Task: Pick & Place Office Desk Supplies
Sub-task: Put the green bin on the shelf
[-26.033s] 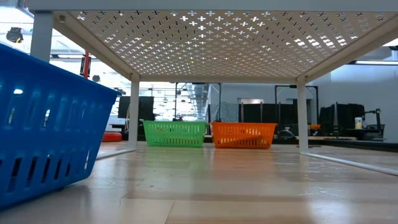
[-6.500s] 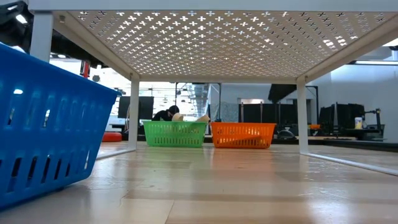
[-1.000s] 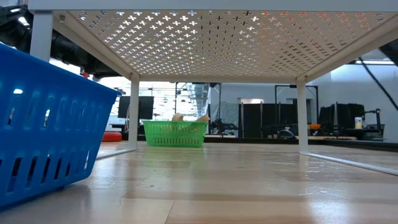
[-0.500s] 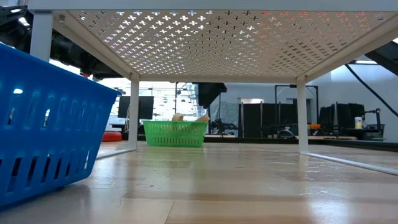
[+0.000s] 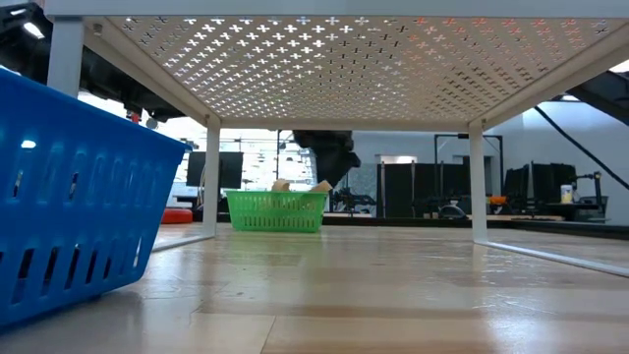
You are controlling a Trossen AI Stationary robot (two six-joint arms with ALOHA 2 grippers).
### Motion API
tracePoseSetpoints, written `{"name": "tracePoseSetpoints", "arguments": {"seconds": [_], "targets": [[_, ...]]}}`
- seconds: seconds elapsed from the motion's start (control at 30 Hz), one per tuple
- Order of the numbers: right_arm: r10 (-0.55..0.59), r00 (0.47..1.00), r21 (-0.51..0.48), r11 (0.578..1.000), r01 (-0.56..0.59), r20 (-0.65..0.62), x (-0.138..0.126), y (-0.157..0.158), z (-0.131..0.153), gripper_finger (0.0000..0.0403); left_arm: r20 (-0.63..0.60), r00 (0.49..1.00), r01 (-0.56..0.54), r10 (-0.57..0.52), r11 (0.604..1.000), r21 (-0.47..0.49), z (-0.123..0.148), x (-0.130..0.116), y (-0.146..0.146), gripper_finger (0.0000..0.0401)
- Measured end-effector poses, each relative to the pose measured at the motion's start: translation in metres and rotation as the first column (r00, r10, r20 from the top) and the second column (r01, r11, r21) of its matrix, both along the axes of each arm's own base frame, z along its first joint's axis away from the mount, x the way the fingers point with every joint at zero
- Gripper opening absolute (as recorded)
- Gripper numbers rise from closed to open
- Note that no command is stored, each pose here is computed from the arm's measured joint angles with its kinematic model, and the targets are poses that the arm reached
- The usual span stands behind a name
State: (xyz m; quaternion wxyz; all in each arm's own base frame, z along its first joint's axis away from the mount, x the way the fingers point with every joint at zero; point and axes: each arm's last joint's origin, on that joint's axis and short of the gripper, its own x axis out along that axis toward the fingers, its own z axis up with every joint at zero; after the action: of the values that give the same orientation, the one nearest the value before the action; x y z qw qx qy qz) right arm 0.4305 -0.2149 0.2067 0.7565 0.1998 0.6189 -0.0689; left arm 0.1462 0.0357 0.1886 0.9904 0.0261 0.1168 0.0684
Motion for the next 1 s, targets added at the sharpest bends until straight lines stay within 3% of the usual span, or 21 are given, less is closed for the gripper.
{"name": "tracePoseSetpoints", "arguments": {"seconds": [0.37,0.5,0.67,0.9,1.0], "targets": [[0.018,1.0,0.067,0.998,-0.016,-0.019,-0.001,-0.011,-0.024,0.0152,0.007,1.0,0.018,-0.018,1.0,0.002,0.001,0.001,-0.003,0.0149],[0.032,0.999,0.061,0.998,-0.031,-0.006,0.0,-0.01,-0.021,0.0113,0.008,1.0,0.022,-0.022,1.0,-0.001,0.001,0.001,-0.003,0.0149],[0.068,0.998,0.048,0.996,-0.069,0.015,0.001,-0.011,-0.021,0.0018,0.01,1.0,0.019,-0.018,1.0,-0.021,0.001,0.001,-0.004,0.0149],[0.087,0.996,0.045,0.995,-0.087,0.004,-0.002,-0.009,-0.017,0.0007,0.011,1.0,0.016,-0.016,0.999,-0.032,0.001,0.001,-0.004,0.0149],[0.093,0.996,-0.029,0.995,-0.093,0.009,-0.006,-0.009,0.002,0.0005,0.012,1.0,0.013,-0.013,0.999,-0.046,0.001,0.001,-0.004,0.0149]]}}
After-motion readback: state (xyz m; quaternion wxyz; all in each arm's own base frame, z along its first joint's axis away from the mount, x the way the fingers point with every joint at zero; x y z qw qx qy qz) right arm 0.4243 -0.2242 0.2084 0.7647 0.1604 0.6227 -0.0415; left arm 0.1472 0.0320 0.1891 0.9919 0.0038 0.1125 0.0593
